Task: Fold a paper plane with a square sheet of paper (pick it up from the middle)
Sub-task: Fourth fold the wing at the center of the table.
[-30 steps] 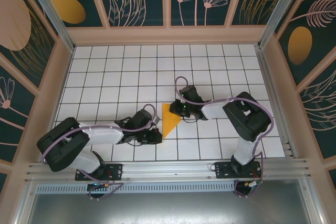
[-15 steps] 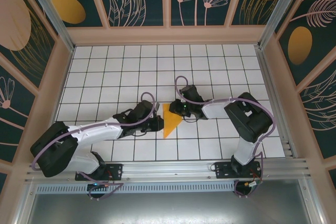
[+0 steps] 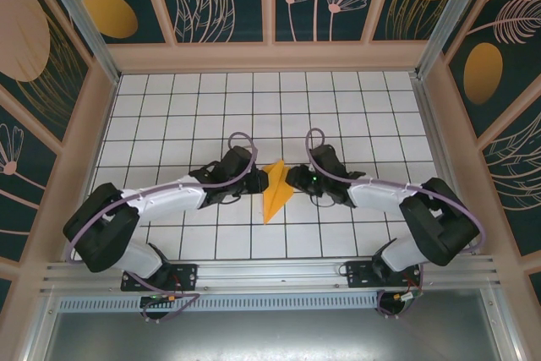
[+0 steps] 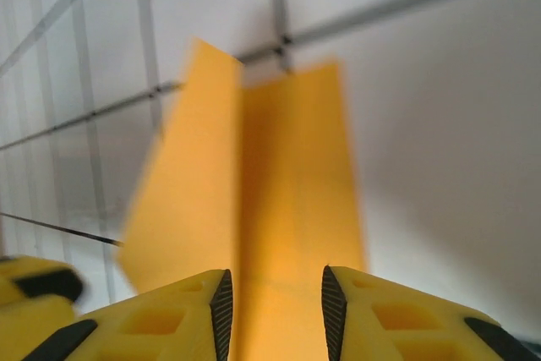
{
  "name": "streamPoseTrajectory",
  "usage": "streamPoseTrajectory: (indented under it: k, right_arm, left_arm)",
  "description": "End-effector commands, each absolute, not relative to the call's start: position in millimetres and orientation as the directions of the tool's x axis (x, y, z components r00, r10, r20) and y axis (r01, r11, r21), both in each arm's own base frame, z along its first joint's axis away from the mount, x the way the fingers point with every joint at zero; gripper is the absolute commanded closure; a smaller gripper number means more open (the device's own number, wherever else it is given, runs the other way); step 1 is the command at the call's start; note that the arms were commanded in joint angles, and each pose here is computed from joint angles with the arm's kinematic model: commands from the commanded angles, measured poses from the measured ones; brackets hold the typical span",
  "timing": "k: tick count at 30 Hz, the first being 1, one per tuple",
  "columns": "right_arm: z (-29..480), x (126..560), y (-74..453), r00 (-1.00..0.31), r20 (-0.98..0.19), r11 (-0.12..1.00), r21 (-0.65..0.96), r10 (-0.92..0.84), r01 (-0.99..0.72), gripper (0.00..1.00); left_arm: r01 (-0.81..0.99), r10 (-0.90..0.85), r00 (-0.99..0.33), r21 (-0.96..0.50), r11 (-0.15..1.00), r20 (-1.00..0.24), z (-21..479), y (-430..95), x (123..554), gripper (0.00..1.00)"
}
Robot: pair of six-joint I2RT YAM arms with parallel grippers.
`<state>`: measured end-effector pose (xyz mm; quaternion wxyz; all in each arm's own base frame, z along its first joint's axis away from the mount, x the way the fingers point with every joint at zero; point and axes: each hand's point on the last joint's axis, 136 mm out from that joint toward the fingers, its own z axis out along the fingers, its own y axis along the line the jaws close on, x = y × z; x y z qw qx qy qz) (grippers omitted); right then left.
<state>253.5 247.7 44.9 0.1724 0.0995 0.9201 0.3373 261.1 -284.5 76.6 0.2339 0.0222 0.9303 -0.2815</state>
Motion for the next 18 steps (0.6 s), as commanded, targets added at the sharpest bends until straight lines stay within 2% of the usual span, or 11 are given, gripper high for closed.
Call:
streamPoseTrajectory:
  k: [1, 9, 18]
  right_arm:
    - [45, 250, 244, -0.907, -0.207, 0.709, 0.694, 0.366, 0.128, 0.61]
    - [41, 248, 255, -0.917, -0.166, 0.682, 0.718, 0.362, 0.139, 0.61]
    - [31, 247, 256, -0.92, -0.136, 0.694, 0.698, 0.367, 0.174, 0.6]
  left_arm:
    - [0.19, -0.061, -0.889, -0.486, 0.853, -0.455, 73, -285, 266, 0.69]
    - [0.196, -0.03, -0.893, -0.447, 0.873, -0.45, 60, -288, 271, 0.66]
    - [0.181, -0.009, -0.905, -0.404, 0.897, -0.426, 39, -285, 273, 0.68]
